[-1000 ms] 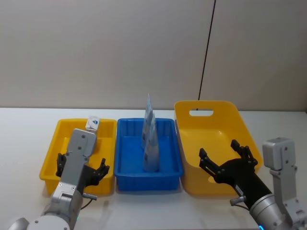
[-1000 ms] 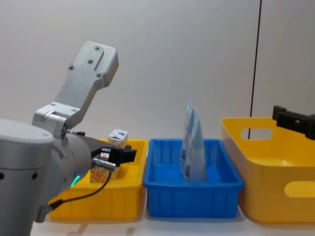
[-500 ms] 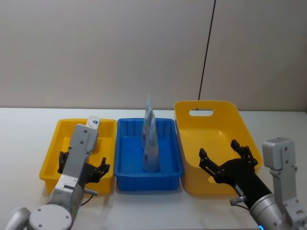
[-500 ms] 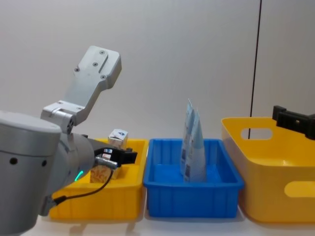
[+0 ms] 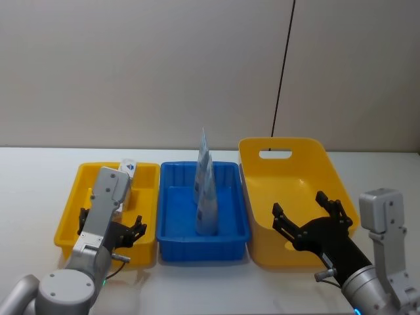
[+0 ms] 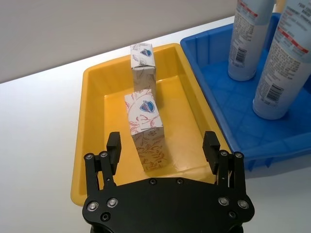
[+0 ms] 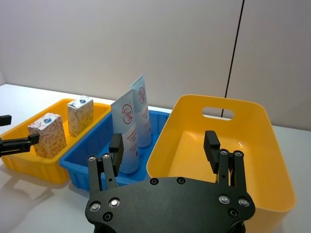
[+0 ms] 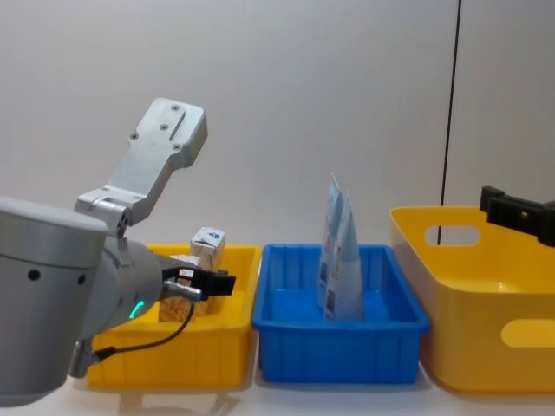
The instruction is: Bimanual collaborative sorting of washing and personal care products
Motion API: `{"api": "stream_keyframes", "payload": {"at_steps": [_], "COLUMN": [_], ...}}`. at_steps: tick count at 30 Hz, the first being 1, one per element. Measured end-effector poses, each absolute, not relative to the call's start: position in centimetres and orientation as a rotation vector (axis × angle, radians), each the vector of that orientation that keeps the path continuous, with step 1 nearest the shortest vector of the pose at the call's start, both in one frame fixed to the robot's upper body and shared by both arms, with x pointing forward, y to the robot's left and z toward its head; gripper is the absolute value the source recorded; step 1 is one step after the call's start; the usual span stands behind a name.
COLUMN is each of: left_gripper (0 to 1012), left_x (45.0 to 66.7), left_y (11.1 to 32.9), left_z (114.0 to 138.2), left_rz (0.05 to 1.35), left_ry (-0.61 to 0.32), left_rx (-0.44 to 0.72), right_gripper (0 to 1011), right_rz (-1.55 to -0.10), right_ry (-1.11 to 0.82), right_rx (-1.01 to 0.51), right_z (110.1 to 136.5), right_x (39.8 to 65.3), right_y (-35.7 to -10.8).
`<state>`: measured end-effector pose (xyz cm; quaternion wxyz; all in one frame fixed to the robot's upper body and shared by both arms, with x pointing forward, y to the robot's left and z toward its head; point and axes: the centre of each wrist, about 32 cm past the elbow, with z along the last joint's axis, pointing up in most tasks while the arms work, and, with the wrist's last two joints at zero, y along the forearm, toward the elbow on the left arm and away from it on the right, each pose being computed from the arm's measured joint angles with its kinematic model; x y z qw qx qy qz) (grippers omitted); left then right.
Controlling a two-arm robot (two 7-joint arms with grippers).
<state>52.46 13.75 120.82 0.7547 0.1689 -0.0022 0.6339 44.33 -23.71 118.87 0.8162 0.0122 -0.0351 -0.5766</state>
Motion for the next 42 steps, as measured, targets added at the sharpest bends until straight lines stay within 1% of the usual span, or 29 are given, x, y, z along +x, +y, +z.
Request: {"api": "stream_keyframes", "payload": {"at_steps": [18, 42], "left_gripper": [1001, 1001], "left_x": [54.6, 56.8], "left_y": [14.3, 14.7], "left_z": [119.8, 118.5], "left_rz": [1.377, 1.364], "left_ry": [0.027, 0.048], "left_rx": [0.363, 0.354], "right_gripper": [1002, 1002], "right_rz": [-1.229, -1.229], "right_ry": [-0.075, -0.075], "right_rx": [0.026, 0.026], "right_z": [118.9, 118.9], "right_x": [44.3, 44.3], "right_y": [-23.7, -23.7]}}
